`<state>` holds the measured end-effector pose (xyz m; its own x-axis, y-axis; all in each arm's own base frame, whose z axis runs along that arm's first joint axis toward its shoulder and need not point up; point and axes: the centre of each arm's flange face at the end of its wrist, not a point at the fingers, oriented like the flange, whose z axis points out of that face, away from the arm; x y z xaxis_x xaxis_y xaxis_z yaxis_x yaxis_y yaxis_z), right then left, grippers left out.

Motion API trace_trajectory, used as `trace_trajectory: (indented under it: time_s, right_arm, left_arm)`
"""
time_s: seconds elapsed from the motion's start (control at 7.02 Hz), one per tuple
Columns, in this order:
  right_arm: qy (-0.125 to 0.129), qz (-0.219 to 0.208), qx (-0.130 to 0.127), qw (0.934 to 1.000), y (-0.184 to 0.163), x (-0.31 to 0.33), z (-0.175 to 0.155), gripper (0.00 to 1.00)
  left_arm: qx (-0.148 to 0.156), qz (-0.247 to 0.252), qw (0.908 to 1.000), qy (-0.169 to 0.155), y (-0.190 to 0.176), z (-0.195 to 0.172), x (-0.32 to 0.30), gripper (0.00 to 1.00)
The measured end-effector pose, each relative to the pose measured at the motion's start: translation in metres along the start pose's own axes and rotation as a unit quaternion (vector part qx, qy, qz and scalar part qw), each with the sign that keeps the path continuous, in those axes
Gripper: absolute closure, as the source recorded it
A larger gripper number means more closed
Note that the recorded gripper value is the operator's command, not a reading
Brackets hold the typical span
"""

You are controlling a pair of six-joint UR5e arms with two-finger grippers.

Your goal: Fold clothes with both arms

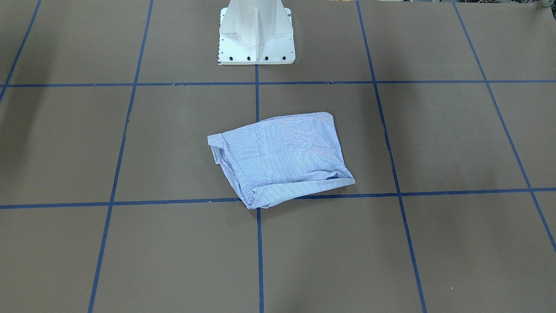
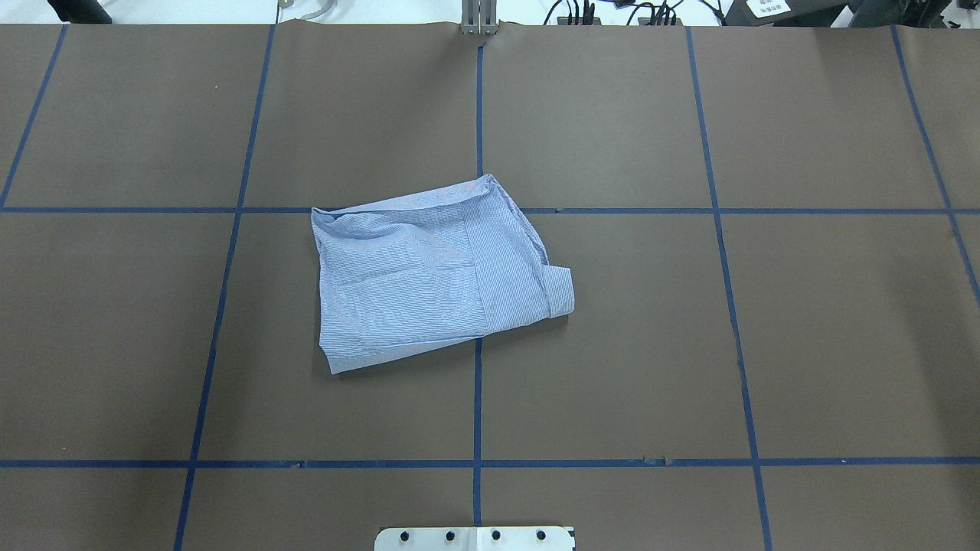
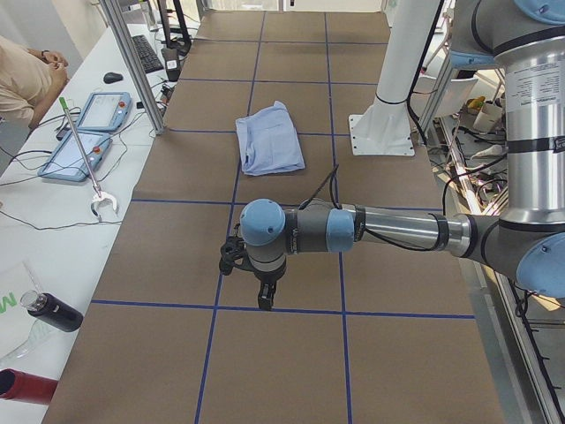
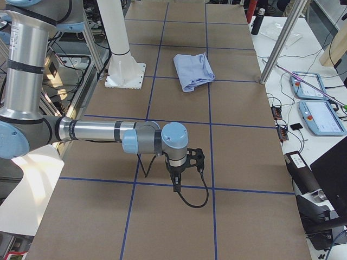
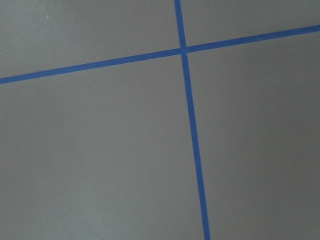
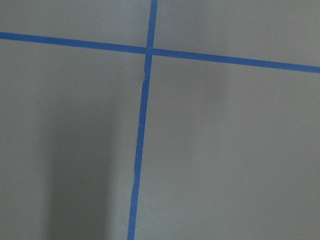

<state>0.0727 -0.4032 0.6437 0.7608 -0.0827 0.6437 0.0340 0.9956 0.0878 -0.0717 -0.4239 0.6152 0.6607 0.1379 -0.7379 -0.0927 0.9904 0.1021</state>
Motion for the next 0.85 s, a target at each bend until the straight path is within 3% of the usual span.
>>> trace_trajectory:
  time_s: [0.85]
  right_arm:
    - [0.0,0.0,0.0,1.0,0.0015,0.0005,0.0007,0.0]
  left_arm:
    - [0.025,0.029,0.9992,-0.009,-0.0016,-0.0096,0.0086,0.0]
